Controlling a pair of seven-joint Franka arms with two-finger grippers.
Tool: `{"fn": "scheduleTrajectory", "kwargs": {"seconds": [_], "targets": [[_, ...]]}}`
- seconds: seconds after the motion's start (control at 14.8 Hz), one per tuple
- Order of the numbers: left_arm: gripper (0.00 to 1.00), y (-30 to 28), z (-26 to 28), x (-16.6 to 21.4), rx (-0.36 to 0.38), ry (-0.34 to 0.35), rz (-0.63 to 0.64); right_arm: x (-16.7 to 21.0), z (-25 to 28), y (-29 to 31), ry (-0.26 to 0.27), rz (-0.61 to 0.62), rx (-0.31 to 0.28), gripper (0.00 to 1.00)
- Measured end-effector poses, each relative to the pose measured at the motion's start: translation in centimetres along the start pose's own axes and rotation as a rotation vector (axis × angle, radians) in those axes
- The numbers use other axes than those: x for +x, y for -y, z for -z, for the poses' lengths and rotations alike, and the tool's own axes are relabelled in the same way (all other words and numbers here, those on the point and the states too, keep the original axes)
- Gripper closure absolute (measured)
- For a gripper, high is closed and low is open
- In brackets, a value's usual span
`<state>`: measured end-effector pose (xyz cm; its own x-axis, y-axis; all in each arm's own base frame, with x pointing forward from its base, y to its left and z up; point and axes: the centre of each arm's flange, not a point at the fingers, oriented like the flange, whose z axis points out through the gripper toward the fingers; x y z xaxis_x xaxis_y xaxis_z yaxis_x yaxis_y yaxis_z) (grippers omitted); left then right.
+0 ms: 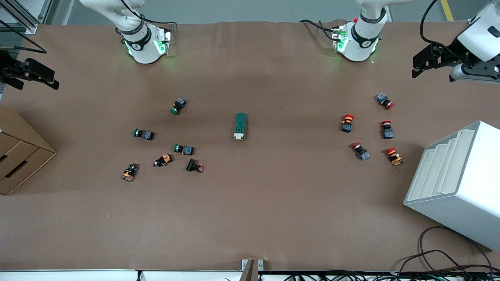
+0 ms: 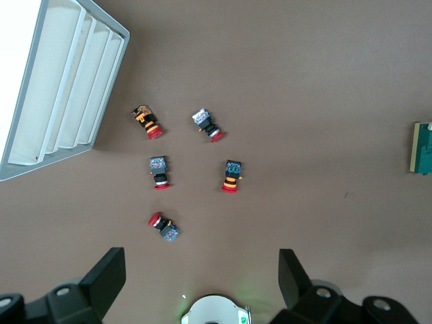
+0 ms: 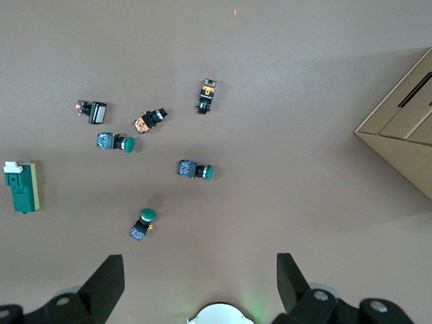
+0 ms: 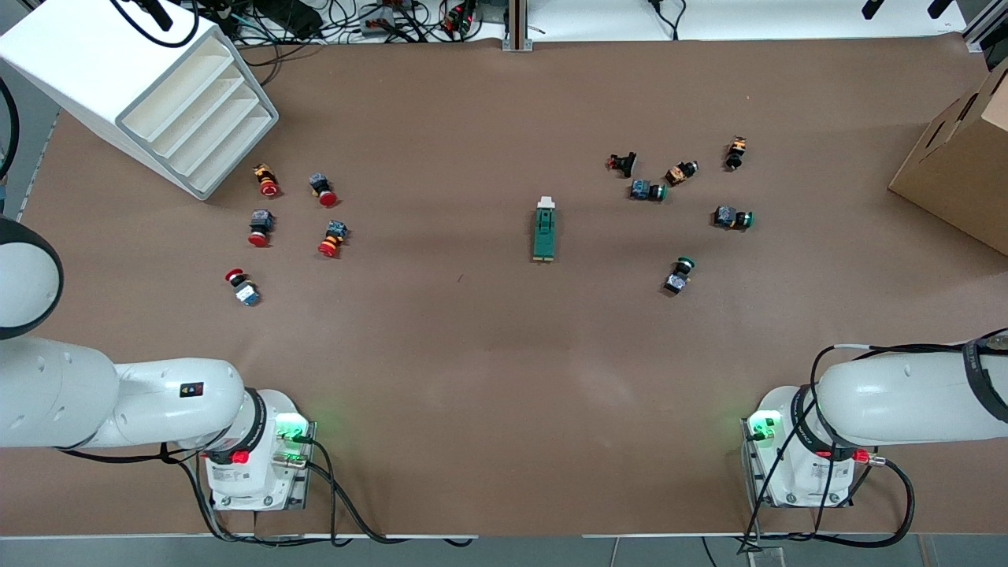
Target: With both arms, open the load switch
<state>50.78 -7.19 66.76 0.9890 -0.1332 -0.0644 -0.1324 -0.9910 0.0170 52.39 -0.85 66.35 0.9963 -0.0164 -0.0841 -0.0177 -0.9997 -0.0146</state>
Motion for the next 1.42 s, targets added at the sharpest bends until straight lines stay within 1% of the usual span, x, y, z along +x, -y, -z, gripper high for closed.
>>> {"fn": "scheduleTrajectory", "kwargs": {"seconds": [0.4,0.61,0.74,1.01,1.21,1.42], "targets": [[0.0,0.0,-0.1,0.0,0.0,0.001,0.0,0.0,0.0,0.0,0.0,0.008,0.0,0.0],[0.0,-1.7,-0.1,0.2,0.0,0.001,-0.033,0.0,0.0,0.0,0.0,0.009,0.0,0.0],[0.0,-5.2,-0.2,0.3,0.003,-0.011,-0.056,0.0,0.0,0.0,0.0,0.01,0.0,0.0],[0.0,-14.2,-1.0,-0.1,0.003,-0.046,-0.033,0.0,0.0,-0.1,0.0,0.009,0.0,0.0],[0.0,-21.8,-2.8,-1.0,-0.018,-0.081,0.031,0.0,0.0,0.0,0.0,0.011,0.0,0.0],[0.0,-30.1,-6.4,-3.2,-0.065,-0.115,0.133,0.0,0.0,0.0,0.0,0.012,0.0,0.0]]}}
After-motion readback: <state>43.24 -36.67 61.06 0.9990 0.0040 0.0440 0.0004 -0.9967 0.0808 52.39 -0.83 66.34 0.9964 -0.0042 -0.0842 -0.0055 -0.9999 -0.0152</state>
